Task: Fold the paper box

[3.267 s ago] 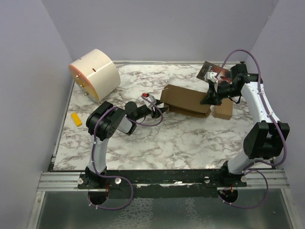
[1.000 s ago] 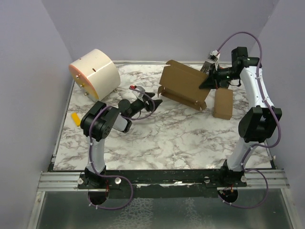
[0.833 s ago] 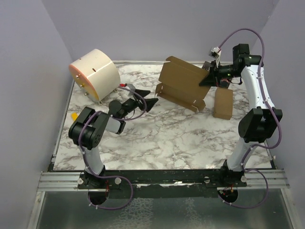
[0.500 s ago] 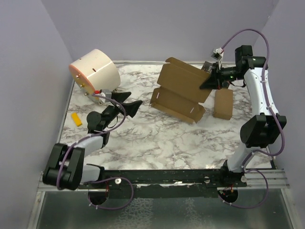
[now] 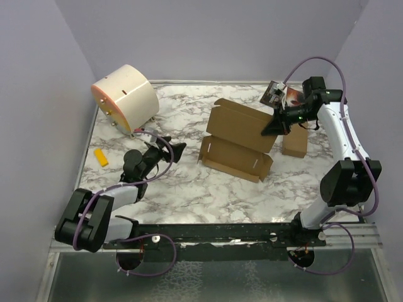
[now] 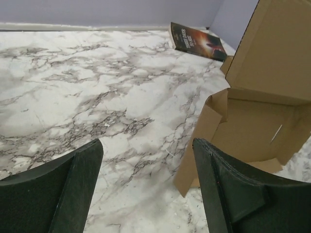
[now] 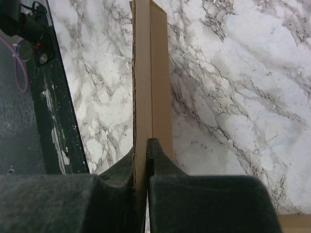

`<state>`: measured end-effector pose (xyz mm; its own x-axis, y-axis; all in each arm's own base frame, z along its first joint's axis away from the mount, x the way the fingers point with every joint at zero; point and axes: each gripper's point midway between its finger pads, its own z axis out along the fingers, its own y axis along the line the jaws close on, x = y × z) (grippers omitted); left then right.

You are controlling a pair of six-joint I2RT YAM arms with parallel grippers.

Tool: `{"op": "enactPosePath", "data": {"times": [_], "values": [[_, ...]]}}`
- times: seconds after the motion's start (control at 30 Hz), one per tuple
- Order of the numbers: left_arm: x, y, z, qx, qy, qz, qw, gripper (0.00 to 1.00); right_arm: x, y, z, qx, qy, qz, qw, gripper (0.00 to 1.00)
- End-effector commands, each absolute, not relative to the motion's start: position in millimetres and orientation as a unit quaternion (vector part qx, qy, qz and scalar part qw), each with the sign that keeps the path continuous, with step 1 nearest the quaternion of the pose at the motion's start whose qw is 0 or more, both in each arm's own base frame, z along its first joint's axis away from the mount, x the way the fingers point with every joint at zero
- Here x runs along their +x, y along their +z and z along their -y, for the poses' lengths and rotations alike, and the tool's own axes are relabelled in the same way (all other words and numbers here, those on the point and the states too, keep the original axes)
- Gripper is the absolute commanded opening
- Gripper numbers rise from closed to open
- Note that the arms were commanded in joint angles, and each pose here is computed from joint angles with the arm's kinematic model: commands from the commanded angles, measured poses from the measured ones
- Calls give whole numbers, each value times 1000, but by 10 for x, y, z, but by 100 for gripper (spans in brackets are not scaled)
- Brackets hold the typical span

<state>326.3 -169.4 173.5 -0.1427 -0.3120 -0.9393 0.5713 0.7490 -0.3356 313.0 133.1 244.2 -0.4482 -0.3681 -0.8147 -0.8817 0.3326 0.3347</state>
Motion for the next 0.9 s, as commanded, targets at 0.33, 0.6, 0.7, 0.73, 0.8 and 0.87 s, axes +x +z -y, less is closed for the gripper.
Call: {"op": "enactPosePath", "data": {"times": [0.33, 0.6, 0.7, 0.73, 0.8, 0.87], "values": [[3045, 1372, 2057, 212, -354, -639, 649, 68, 2948, 2425, -1449, -522, 326, -691, 380, 1], [2953, 1435, 2155, 234, -378, -624, 642, 68, 2901, 2589, -1465, -562, 254, -650, 445, 1], [2954, 1469, 2184, 237, -386, -617, 644, 68, 2943, 2779, -1458, -570, 222, -627, 482, 1], [2975, 1491, 2196, 237, -387, -614, 645, 68, 2939, 2850, -1463, -574, 214, -618, 493, 1], [3024, 1523, 2223, 240, -388, -611, 647, 68, 2911, 2940, -1476, -583, 204, -600, 509, 1], [3078, 1538, 2242, 243, -386, -610, 649, 68, 2893, 2934, -1480, -585, 199, -597, 511, 1]]}}
